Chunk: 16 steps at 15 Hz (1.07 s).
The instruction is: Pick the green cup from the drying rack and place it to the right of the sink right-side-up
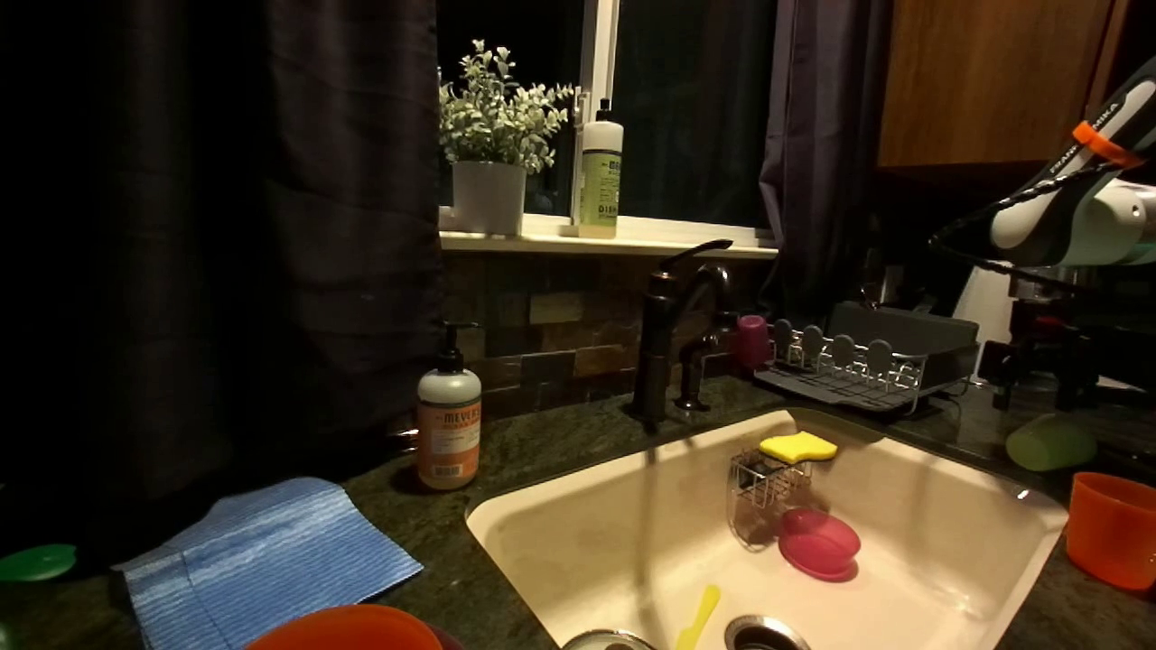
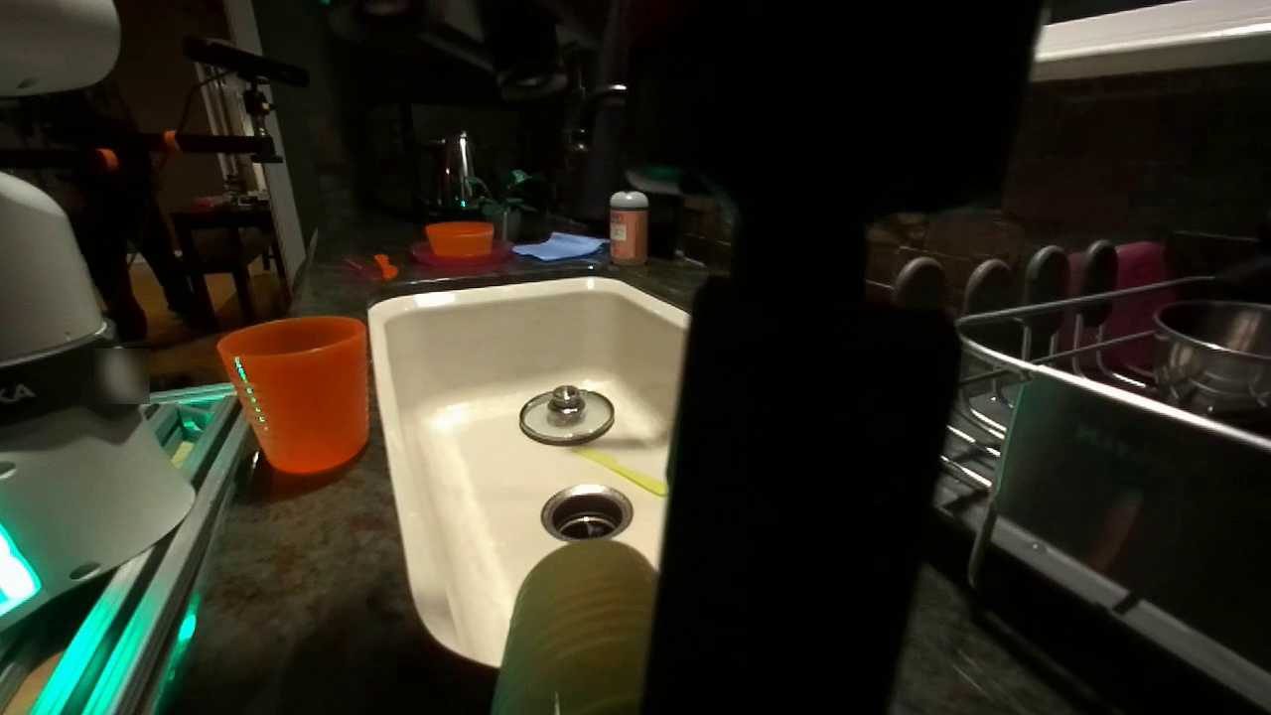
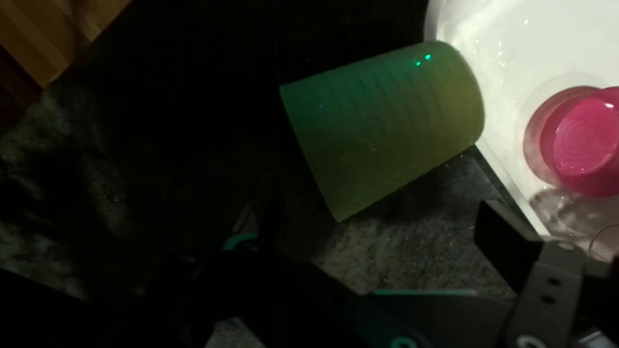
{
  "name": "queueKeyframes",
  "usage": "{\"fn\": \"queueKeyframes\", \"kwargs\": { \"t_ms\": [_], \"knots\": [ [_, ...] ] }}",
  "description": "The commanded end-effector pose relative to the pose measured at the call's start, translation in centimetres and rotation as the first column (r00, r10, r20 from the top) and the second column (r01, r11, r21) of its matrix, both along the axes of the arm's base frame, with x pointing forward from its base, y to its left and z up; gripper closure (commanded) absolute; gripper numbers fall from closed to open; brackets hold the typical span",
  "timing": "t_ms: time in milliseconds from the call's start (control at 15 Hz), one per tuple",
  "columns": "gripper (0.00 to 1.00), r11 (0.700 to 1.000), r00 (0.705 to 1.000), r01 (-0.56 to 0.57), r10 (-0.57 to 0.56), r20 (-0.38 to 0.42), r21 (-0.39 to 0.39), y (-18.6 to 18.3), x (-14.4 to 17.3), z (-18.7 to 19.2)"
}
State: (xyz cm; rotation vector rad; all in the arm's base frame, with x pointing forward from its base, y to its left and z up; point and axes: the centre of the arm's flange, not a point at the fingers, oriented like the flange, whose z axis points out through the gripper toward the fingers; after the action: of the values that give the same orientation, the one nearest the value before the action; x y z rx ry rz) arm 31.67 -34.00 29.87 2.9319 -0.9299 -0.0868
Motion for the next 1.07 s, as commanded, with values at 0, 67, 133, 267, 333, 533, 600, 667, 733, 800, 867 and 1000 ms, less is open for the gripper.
{"fn": "queueKeyframes", "kwargs": {
  "t_ms": [0,67,133,267,333,533,600,667,733,800,867,1000],
  "knots": [
    [0.0,0.997,0.997,0.071,-0.071,-0.002,0.034,0.1,-0.6,-0.7],
    [0.0,0.996,0.996,0.087,-0.087,0.0,0.036,0.1,-0.7,-0.8],
    [0.0,0.994,0.995,0.101,-0.101,0.002,0.041,0.1,-0.8,-1.0],
    [0.0,0.991,0.992,0.123,-0.124,0.007,0.05,0.2,-0.9,-1.2],
    [0.0,0.989,0.991,0.134,-0.135,0.01,0.054,0.2,-1.0,-1.3],
    [0.0,0.984,0.986,0.162,-0.164,0.023,0.068,0.2,-1.1,-1.6],
    [0.0,0.983,0.985,0.17,-0.173,0.028,0.073,0.2,-1.2,-1.7],
    [0.0,0.981,0.983,0.178,-0.181,0.033,0.08,0.2,-1.2,-1.8],
    [0.0,0.979,0.981,0.186,-0.19,0.038,0.084,0.2,-1.3,-2.0],
    [0.0,0.977,0.98,0.192,-0.196,0.04,0.088,0.2,-1.3,-2.0],
    [0.08,0.976,0.978,0.199,-0.204,0.044,0.09,0.1,-1.4,-2.1],
    [0.16,0.973,0.976,0.209,-0.214,0.047,0.095,0.0,-1.5,-2.3]
  ]
}}
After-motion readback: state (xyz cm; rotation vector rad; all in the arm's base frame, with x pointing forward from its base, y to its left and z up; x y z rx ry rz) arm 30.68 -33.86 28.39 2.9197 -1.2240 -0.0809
